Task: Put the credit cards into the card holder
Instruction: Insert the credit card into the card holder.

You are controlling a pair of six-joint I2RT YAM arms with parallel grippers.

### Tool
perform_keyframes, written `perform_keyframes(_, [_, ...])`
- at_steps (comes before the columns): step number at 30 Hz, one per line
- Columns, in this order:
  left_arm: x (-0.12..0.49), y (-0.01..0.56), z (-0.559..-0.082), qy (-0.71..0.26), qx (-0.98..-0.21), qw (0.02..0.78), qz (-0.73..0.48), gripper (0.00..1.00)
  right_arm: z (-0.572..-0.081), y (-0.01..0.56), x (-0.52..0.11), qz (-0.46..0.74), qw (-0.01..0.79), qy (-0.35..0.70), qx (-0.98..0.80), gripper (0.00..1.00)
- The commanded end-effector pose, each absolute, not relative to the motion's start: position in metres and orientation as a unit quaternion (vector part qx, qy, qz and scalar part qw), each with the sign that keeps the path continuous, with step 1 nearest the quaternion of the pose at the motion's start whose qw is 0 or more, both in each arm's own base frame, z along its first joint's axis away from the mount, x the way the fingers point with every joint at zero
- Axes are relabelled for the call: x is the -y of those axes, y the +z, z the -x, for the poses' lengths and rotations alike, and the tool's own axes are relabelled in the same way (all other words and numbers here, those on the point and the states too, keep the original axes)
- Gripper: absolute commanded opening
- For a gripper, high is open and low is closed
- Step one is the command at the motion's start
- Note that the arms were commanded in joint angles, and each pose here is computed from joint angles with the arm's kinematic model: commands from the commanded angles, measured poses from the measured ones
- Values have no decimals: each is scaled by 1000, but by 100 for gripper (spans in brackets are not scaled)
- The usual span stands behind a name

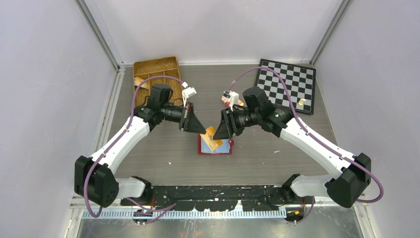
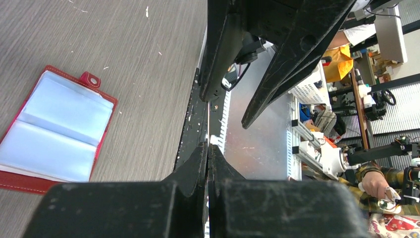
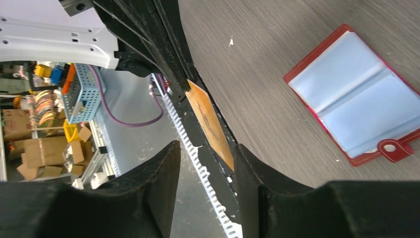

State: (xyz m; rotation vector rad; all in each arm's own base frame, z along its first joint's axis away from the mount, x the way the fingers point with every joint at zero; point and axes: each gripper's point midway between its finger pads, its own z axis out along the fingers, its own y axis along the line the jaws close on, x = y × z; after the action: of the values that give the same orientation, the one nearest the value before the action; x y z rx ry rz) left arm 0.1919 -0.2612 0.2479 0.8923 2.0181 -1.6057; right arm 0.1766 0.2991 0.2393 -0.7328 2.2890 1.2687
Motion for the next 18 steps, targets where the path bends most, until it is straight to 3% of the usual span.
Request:
perform_keyframes(1, [265, 258, -186, -590, -707, 206, -333, 0, -169, 253, -310, 275, 199, 498, -798, 43])
perform_keyframes(11, [268, 263, -187, -596, -699, 216, -332, 0, -164, 245, -313, 270, 181, 502, -801, 22])
perform_keyframes(15, [269, 263, -186, -599, -697, 214, -332, 0, -163, 242, -312, 268, 183, 502, -802, 21])
perform_keyframes(18, [269, 265, -184, -603, -693, 211, -334, 0, -164, 236, -311, 264, 181, 498, -806, 27])
